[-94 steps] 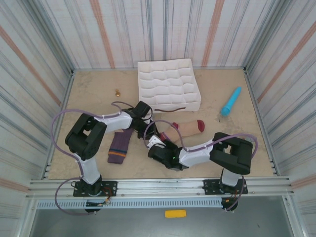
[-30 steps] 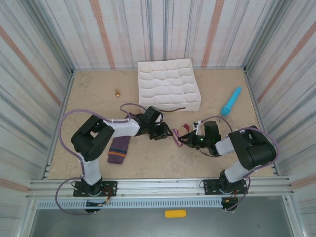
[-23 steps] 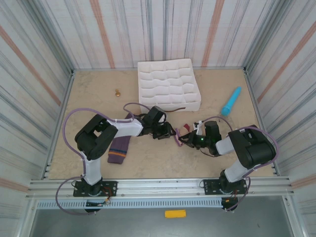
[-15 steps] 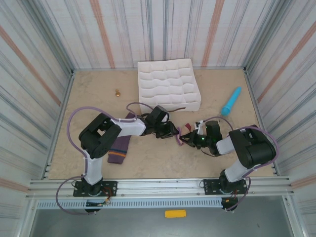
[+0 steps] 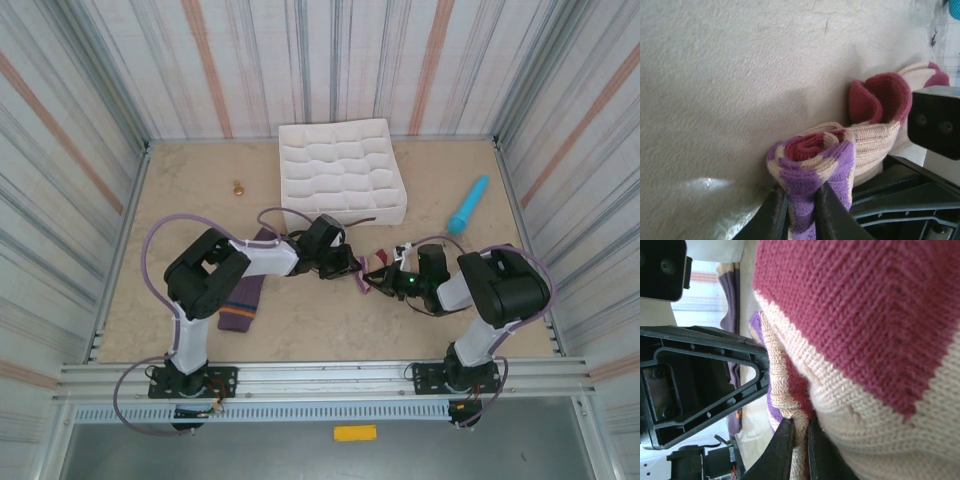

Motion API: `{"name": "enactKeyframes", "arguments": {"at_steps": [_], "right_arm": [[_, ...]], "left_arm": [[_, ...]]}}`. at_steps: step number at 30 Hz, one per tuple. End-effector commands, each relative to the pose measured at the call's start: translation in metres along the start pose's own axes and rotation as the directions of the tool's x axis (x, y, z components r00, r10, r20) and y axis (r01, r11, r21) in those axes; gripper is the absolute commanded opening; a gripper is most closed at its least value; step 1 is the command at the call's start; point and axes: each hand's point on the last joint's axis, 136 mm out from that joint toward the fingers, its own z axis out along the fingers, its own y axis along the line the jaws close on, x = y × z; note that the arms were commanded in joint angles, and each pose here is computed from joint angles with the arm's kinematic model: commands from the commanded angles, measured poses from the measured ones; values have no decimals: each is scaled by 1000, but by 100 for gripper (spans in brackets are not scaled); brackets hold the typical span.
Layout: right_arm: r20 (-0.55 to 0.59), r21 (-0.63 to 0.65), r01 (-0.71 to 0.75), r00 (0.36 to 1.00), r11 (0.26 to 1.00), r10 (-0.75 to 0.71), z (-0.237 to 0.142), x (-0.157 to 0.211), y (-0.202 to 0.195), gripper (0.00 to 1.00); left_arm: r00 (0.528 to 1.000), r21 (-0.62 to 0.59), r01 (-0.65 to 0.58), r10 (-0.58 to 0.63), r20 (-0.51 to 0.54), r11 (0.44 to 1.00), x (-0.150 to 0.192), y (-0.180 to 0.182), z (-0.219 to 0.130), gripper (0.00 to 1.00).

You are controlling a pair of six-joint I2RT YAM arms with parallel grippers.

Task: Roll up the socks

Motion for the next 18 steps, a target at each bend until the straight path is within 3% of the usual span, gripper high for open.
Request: {"name": "enactKeyframes", "arguments": {"at_steps": [1, 3, 5, 13, 18], "right_arm": [[-32, 212, -186, 980, 959, 197, -5, 32, -57, 0], [-32, 214, -181, 981, 960, 192, -5, 29, -55, 0], [-33, 222, -158, 985, 962, 169, -6, 25, -50, 2], [-69, 234, -11, 997, 972, 28, -3, 7, -16, 47], [-77, 272, 60, 996, 960, -41, 0, -3, -7, 54]], "left_arm": [[1000, -147, 8, -7, 11, 989, 5, 37, 10, 7], [1000, -176, -8, 11, 15, 984, 2, 41, 5, 0], [1000, -186, -18, 22, 14, 982, -1, 43, -1, 0], [997, -295, -77, 83, 9, 953, -10, 56, -32, 0], [996, -298, -69, 83, 35, 952, -15, 64, -53, 0]]}}
